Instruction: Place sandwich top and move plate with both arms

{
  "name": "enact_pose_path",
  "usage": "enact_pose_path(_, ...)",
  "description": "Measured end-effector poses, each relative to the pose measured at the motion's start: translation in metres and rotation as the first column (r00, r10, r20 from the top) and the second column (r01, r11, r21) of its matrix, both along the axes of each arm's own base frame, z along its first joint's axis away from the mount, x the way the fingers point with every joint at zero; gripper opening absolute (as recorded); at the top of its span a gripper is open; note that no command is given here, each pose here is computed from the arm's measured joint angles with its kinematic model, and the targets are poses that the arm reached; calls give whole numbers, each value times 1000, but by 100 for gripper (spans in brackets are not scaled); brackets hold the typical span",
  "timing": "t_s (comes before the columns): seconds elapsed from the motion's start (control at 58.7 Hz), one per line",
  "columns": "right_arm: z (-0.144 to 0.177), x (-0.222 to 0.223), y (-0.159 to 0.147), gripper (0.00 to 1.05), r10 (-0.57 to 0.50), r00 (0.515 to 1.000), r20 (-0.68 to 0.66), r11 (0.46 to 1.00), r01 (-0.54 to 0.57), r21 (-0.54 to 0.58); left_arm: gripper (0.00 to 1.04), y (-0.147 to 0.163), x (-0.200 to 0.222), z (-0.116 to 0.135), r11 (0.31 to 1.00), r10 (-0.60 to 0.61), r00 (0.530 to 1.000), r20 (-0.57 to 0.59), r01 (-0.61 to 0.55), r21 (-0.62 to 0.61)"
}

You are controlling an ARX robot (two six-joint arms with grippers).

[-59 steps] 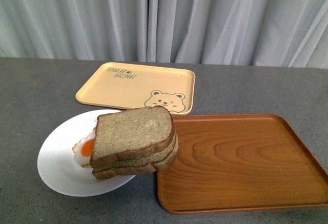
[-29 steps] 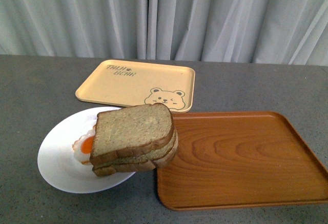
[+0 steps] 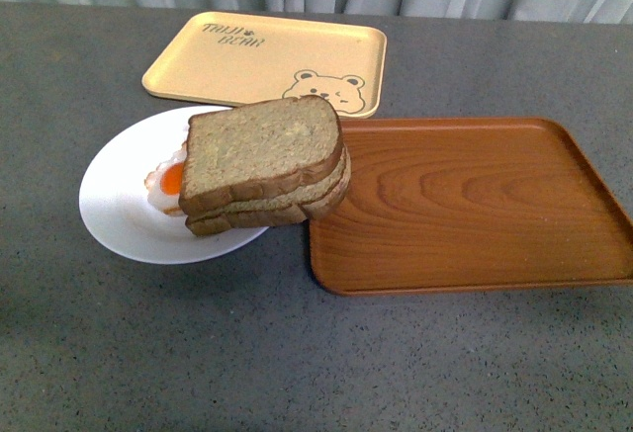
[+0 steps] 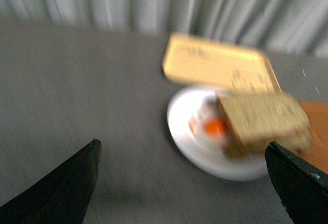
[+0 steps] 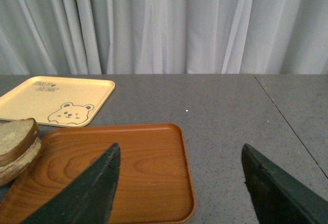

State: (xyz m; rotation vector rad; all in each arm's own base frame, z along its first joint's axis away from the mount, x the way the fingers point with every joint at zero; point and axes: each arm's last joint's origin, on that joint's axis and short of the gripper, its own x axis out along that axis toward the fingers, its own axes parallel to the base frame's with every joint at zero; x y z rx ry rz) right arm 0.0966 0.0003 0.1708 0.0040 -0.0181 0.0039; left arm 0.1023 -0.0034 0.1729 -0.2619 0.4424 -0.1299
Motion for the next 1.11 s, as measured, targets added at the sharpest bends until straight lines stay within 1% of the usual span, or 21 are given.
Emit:
enact_pose_path(0.034,0,0,0,87,0,1000,0,1000,0,0,96,0,7,3,997,20,996,-88,-26,-75)
enact_pose_path(0.068,0,0,0,94,0,1000,0,1000,0,0,96,1,14,7,992,34,992,-119,-48,-114)
enact_pose_path(0.102,0,0,0,97,0,1000,0,1000,0,0,96,2,23,11,987,46,990,-130,-65,-146)
enact_pose_path(0.187,0,0,0,95,0,1000,0,1000,0,0,96,6,52,23,973,100,987,-123,-123,-194)
enact_pose_path(0.272,0,0,0,96,-1,1000,0,1000,1,0,96,12,79,23,961,140,981,-131,-167,-220)
enact_pose_path(0.375,0,0,0,96,0,1000,0,1000,0,0,96,19,108,8,946,194,964,-184,-233,-227)
enact_pose_path(0.409,0,0,0,96,0,1000,0,1000,0,0,96,21,116,-3,937,206,953,-223,-257,-236)
enact_pose_path(0.494,0,0,0,96,0,1000,0,1000,0,0,96,23,126,-23,923,217,933,-285,-292,-251)
enact_pose_path(0.647,0,0,0,96,-1,1000,0,1000,1,0,96,22,132,-48,899,217,914,-342,-323,-294)
enact_pose_path(0.851,0,0,0,96,-1,1000,0,1000,1,0,96,13,137,-78,886,224,894,-387,-352,-302)
enact_pose_path(0.953,0,0,0,96,-1,1000,0,1000,1,0,96,2,141,-94,879,225,881,-417,-368,-303)
enact_pose_path(1.107,0,0,0,96,0,1000,0,1000,0,0,96,-14,150,-108,875,212,865,-456,-376,-306)
